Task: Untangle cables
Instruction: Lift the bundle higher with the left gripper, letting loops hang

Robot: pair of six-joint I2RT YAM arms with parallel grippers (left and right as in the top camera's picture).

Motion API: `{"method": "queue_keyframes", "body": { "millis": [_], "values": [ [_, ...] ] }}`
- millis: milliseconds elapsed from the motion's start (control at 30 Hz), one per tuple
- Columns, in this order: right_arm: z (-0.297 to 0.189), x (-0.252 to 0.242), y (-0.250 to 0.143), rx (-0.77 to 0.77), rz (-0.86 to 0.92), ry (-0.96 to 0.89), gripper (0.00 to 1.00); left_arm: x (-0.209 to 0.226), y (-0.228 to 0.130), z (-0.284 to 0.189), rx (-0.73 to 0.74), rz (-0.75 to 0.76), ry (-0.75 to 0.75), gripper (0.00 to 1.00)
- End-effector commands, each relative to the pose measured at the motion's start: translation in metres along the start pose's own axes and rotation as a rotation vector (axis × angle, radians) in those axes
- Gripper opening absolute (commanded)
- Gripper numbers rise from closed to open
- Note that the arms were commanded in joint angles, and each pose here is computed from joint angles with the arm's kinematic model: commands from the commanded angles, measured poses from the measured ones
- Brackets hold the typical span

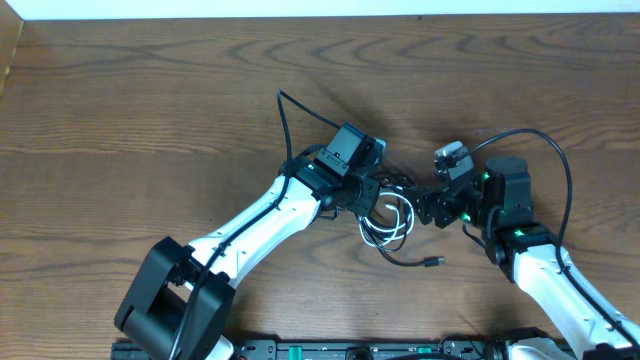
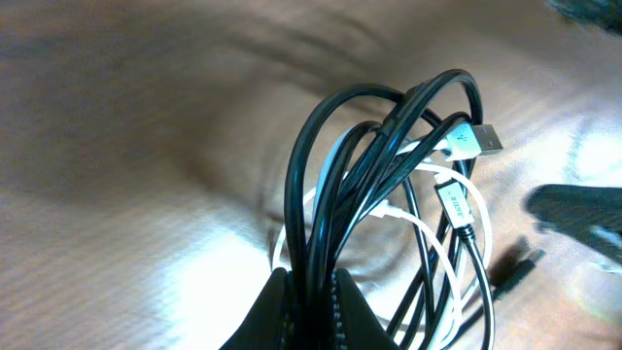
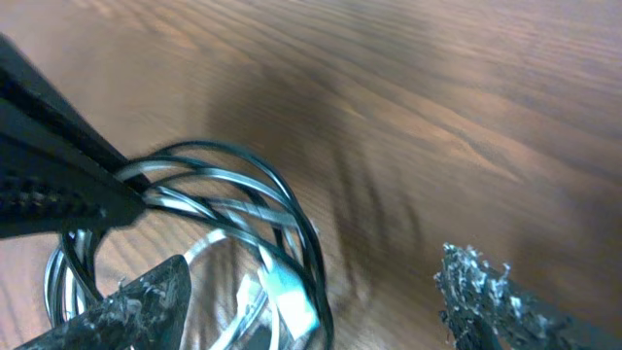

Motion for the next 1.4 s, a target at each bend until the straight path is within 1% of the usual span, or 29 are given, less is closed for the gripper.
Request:
{"method": "queue_keyframes", "body": {
  "millis": [0, 67, 100, 133, 200, 233, 300, 333, 367, 400, 467, 500, 533, 567, 667, 700, 733, 833, 1033, 1167, 1200, 1233, 1333, 1367],
  "values": [
    [0.004, 0.012, 0.005, -0.001, -0.081, 0.12, 0.77, -0.014, 0.0, -0.001, 0.003, 0.011, -0.131, 0.07],
    [0.006, 0.012, 0.003, 0.008, -0.078, 0.144, 0.76, -0.017, 0.0, -0.002, 0.003, 0.011, -0.161, 0.07],
    [0.007, 0.012, 0.001, 0.017, -0.072, 0.15, 0.73, -0.017, 0.0, -0.002, 0.003, 0.011, -0.162, 0.07],
    [0.008, 0.012, 0.0, 0.023, -0.069, 0.151, 0.66, -0.017, 0.0, -0.002, 0.003, 0.011, -0.162, 0.07],
    [0.009, 0.011, -0.002, 0.034, -0.058, 0.149, 0.46, -0.017, 0.0, -0.002, -0.001, 0.012, -0.161, 0.07],
    [0.009, 0.011, -0.003, 0.037, -0.056, 0.148, 0.44, -0.017, 0.001, -0.002, -0.003, 0.013, -0.161, 0.07],
    [0.009, 0.01, -0.005, 0.047, -0.05, 0.14, 0.43, -0.017, 0.001, -0.002, -0.008, 0.019, -0.161, 0.07],
    [0.009, 0.009, -0.006, 0.051, -0.046, 0.132, 0.4, -0.017, 0.002, -0.002, -0.01, 0.028, -0.161, 0.08],
    [0.009, 0.006, -0.008, 0.063, -0.038, 0.11, 0.31, -0.017, 0.002, -0.002, -0.012, 0.052, -0.16, 0.07],
    [0.009, 0.005, -0.009, 0.07, -0.032, 0.094, 0.29, -0.016, 0.002, -0.002, -0.013, 0.057, -0.159, 0.07],
    [0.009, 0.003, -0.012, 0.081, -0.024, 0.077, 0.27, -0.015, 0.002, -0.002, -0.017, 0.055, -0.157, 0.07],
    [0.009, 0.002, -0.014, 0.092, -0.018, 0.073, 0.22, -0.014, 0.003, -0.003, -0.021, 0.054, -0.156, 0.07],
    [0.009, 0.001, -0.016, 0.102, -0.011, 0.064, 0.08, -0.011, 0.005, -0.003, -0.031, 0.05, -0.152, 0.07],
    [0.009, 0.0, -0.017, 0.108, -0.008, 0.052, 0.01, -0.009, 0.006, -0.004, -0.037, 0.047, -0.149, 0.07],
    [0.009, -0.012, -0.019, 0.115, -0.002, -0.063, 0.01, 0.004, 0.01, -0.007, -0.064, 0.024, -0.133, 0.08],
    [0.008, -0.021, -0.021, 0.117, 0.023, -0.156, 0.01, 0.01, 0.011, -0.008, -0.071, 0.01, -0.123, 0.07],
    [0.006, -0.03, -0.021, 0.108, 0.074, -0.247, 0.01, 0.019, 0.011, -0.01, -0.078, -0.01, -0.112, 0.07],
    [0.0, -0.048, -0.022, 0.074, 0.183, -0.43, 0.01, 0.036, 0.01, -0.015, -0.088, -0.05, -0.09, 0.07],
    [-0.017, -0.074, -0.025, -0.018, 0.376, -0.718, 0.01, 0.064, 0.007, -0.027, -0.108, -0.12, -0.05, 0.07],
    [-0.036, -0.093, -0.036, -0.092, 0.61, -0.898, 0.01, 0.077, 0.008, -0.039, -0.14, -0.151, -0.026, 0.07],
    [-0.038, -0.095, -0.037, -0.099, 0.637, -0.908, 0.03, 0.081, 0.008, -0.042, -0.149, -0.161, -0.019, 0.08],
    [-0.042, -0.1, -0.039, -0.108, 0.669, -0.924, 0.08, 0.085, 0.009, -0.046, -0.16, -0.168, -0.012, 0.07],
    [-0.047, -0.107, -0.039, -0.123, 0.702, -0.939, 0.15, 0.09, 0.009, -0.055, -0.183, -0.186, 0.0, 0.07],
    [-0.047, -0.108, -0.037, -0.129, 0.713, -0.923, 0.2, 0.09, 0.01, -0.058, -0.19, -0.192, 0.002, 0.07]
  ]
}}
Point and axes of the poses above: each gripper's point midway between its finger pads, its own z axis out along the fingers, its own x axis along the line the jaws close on, y = z × x, the point moved 7 cm from there along -z, back along the fingers, and after that the axes turned 14 degrees about z, right-handed, at the moved point
